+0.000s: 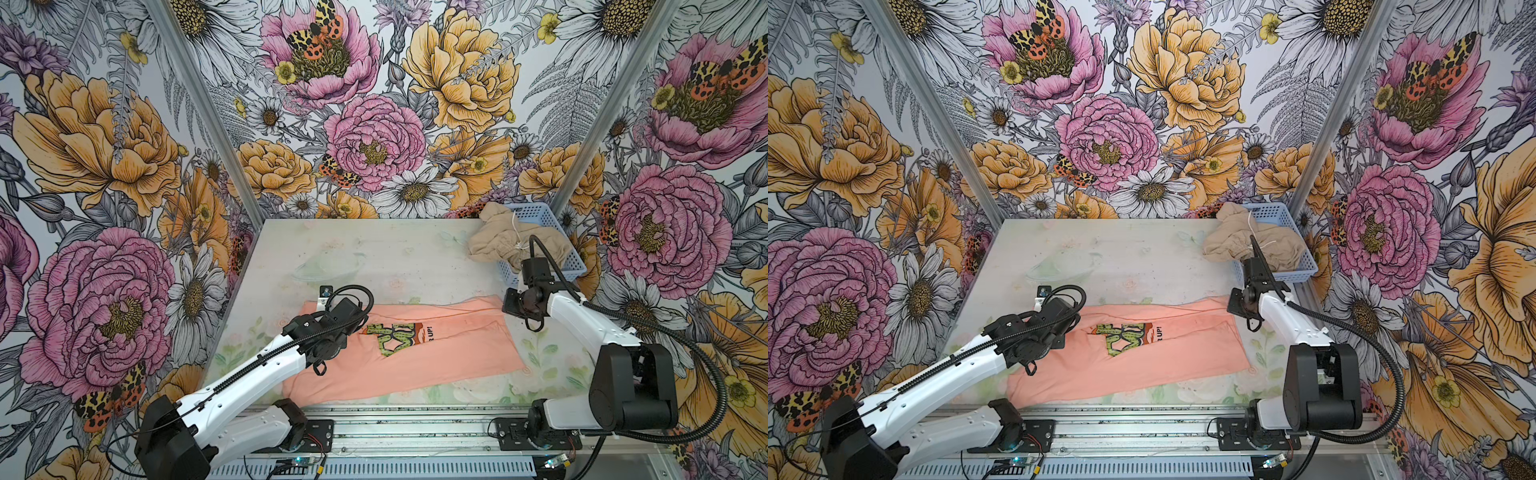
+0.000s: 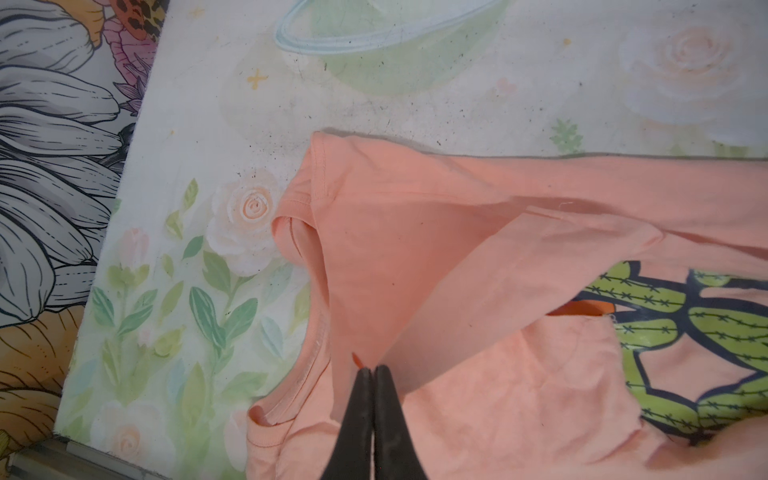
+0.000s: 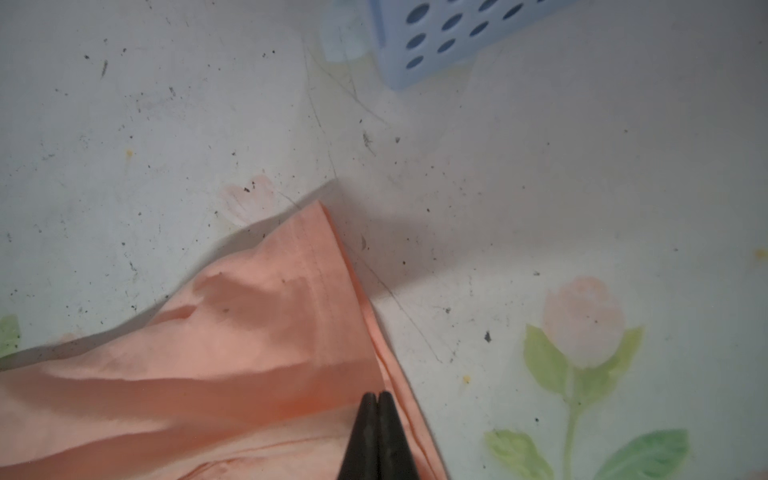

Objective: Fold and stack the mixed laundry pile

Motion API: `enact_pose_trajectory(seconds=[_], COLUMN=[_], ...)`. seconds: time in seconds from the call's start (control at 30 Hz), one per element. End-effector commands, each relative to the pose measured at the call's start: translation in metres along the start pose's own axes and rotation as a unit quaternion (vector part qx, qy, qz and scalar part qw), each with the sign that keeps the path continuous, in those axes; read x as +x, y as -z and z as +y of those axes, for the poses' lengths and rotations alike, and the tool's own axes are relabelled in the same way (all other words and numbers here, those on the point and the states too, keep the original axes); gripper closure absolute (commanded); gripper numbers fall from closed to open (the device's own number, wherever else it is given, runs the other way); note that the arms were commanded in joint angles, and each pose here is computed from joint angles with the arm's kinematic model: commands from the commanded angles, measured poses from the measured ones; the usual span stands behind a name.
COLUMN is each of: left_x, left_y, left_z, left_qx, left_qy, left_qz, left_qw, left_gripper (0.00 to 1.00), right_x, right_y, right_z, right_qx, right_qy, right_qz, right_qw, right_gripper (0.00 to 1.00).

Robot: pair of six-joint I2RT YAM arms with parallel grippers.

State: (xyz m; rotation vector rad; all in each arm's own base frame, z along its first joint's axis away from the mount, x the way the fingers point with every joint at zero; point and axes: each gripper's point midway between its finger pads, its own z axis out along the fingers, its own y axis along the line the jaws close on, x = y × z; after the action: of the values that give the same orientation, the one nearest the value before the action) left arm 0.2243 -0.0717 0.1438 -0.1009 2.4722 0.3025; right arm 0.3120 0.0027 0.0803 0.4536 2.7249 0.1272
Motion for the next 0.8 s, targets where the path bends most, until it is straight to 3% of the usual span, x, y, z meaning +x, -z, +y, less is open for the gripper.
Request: enact_pose_trajectory(seconds=[0.0,0.77], left_x=[-0.002,0.040], left_y=[0.005,-0.006], left_z=[0.005,-0.006], left_qx=[-0.014,-0.027], left_qy=[0.019,0.033], left_qz=[-0.001,0.064], left_qw=[1.000,0.997], left_gripper=[1.00,1.00], right_x=[-0.013,0.012], right_y=[0.004,-0.007], right_z=[-0.003,-0.008], right_qx=[0.010,0.013], right_qy=[-0.009,-0.018], right_qz=[-0.015,0.015], right_qw=[1.000,1.000], right_gripper=[1.00,1.00])
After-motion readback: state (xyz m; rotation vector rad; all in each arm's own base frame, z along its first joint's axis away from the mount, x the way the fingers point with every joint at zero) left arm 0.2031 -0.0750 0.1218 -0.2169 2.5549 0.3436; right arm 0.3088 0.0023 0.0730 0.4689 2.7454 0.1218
